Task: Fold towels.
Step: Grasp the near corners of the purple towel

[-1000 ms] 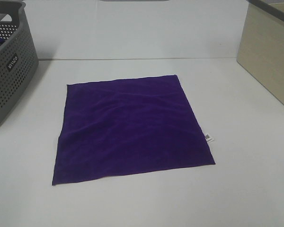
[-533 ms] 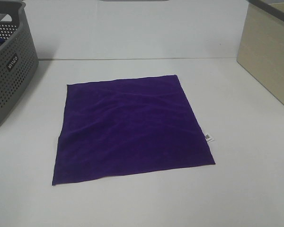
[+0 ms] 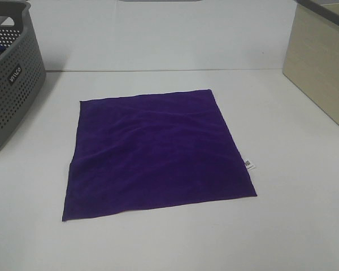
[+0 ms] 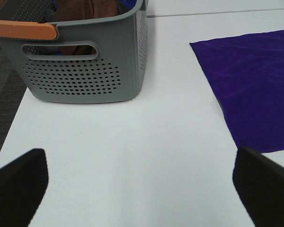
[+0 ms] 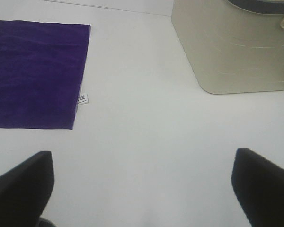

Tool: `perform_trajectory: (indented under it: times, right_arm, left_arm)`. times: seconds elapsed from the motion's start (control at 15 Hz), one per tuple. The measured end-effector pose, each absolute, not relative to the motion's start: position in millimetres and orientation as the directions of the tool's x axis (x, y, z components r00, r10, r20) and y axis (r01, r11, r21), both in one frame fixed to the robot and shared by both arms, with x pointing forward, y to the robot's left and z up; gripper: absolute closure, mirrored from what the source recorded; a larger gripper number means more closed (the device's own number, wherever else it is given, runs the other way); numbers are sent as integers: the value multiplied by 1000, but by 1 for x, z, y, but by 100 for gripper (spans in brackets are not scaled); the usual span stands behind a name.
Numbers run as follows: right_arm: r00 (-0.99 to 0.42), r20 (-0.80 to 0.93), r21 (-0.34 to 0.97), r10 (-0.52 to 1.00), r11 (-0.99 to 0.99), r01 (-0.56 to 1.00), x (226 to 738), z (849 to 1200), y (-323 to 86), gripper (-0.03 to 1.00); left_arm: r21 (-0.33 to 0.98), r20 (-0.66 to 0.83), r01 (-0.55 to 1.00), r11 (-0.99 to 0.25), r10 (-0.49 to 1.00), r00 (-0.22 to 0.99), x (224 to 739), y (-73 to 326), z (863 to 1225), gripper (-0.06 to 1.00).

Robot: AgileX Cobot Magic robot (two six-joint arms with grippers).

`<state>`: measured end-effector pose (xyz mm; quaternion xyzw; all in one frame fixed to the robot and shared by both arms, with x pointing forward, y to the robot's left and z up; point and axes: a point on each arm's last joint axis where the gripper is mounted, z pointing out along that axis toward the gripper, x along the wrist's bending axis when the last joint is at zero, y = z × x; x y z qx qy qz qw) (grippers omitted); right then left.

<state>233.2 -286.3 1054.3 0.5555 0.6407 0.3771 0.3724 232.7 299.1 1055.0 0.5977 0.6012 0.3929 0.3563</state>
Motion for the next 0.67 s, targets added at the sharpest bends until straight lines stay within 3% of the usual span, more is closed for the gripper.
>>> perform_trajectory:
  times: [0.67]
  right_arm:
    - [-105, -58, 897, 993, 99, 431, 233, 1054, -286, -2]
  left_arm:
    - [898, 41, 439, -23, 999, -32, 233, 299, 1055, -4]
